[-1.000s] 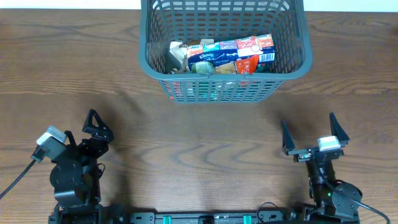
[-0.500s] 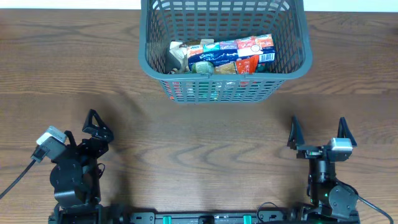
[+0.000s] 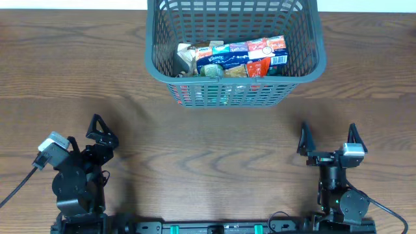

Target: Pack container

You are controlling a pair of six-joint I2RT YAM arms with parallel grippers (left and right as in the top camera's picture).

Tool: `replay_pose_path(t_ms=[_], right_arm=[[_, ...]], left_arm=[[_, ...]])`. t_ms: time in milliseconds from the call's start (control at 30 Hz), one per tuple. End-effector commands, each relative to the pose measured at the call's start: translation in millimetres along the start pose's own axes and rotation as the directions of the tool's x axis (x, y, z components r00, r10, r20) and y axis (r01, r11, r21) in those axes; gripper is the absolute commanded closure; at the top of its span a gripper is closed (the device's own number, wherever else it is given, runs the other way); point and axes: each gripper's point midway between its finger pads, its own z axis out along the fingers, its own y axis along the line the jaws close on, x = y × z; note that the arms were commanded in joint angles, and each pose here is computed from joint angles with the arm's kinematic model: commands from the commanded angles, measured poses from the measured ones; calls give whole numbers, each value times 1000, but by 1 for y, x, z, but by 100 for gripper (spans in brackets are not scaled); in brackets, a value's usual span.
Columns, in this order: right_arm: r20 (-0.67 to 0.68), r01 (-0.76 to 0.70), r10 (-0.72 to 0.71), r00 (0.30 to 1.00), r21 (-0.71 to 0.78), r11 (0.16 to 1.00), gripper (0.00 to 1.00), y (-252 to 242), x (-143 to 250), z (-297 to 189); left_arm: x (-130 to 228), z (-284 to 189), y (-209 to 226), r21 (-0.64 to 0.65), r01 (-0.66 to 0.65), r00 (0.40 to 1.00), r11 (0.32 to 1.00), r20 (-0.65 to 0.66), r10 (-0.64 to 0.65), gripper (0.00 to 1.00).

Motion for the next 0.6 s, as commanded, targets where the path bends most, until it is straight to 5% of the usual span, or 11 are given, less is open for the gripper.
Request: replay_pose_path(t_ms=[0, 333, 567], right_arm=[[-11, -18, 19, 1000, 2, 1000, 1, 0, 3, 0], [-45, -23, 24, 999, 5, 1000, 1, 0, 12, -1], [-197, -42, 45, 979, 20, 999, 1, -2, 49, -5]], left_arm=[[-1, -1, -1, 8, 10, 1000, 1000, 6, -10, 1], [-1, -1, -1, 8, 10, 1000, 1000, 6, -10, 1], [-1, -1, -1, 8, 10, 1000, 1000, 6, -10, 1]])
